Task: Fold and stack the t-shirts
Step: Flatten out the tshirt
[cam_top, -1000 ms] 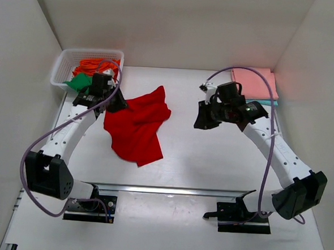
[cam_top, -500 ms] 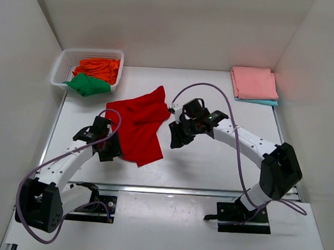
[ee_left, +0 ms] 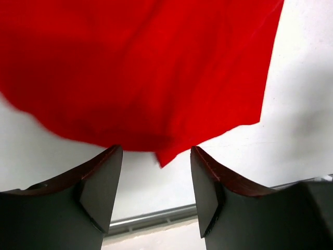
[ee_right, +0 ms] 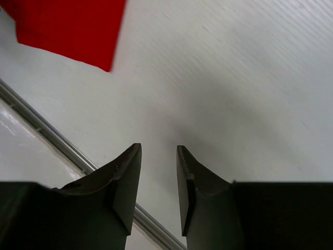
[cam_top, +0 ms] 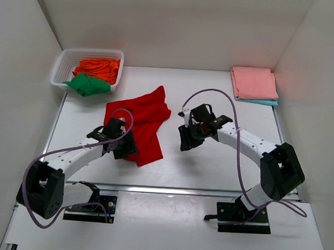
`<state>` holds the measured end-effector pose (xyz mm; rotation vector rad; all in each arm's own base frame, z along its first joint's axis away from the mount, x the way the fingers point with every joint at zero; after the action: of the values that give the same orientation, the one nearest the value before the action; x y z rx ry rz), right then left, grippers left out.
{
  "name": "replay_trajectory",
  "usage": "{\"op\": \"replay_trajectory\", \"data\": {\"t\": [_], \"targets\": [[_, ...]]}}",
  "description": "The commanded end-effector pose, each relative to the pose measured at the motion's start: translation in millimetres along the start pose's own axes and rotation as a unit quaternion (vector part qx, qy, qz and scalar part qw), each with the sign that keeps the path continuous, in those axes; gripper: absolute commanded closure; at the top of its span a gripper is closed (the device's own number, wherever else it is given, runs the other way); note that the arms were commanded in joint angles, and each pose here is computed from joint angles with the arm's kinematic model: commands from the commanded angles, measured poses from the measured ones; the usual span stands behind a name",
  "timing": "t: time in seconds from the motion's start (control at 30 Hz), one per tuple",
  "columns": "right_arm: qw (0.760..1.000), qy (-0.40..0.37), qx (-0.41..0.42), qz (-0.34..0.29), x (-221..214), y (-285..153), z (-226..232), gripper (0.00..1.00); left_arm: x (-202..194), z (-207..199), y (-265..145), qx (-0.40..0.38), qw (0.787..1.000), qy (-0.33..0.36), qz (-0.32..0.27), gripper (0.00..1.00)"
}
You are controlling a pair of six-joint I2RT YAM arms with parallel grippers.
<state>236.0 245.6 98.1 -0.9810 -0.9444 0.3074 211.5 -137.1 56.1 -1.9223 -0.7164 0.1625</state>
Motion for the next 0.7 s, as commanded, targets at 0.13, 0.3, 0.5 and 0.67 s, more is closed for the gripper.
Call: {"op": "replay_trajectory", "data": {"t": [0.13,0.3,0.5,0.67], "targets": [[0.999,0.008,-0.04,-0.034,0,-20,-15,0.69,-8,-9,22,0.023,0.999,0.009,0.031,0.35],[0.998,0.026,-0.045,-0.037,-10,-23,-17,0.68,-9,-9,19,0.038,0.999,0.019,0.023,0.29],[0.998,0.031,-0.045,-0.038,-16,-27,-17,0.64,-18,-15,54,0.068,0.996,0.021,0.059,0.39],[0.997,0.034,-0.057,-0.044,-16,-33,-26,0.66,-1,-65,44,0.046,0.996,0.054,0.06,1.0]]}}
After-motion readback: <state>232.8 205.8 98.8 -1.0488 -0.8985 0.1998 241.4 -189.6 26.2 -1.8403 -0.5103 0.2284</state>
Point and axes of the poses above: each gripper's point midway between its finger pads, its own y axis out along the fingers, its own z axis along the line the jaws close on, x = y × z, the point moved 1 cm from there along -y, back along the fingers, and after that the axes turned 15 degrees about -y, right-handed, at the moved point
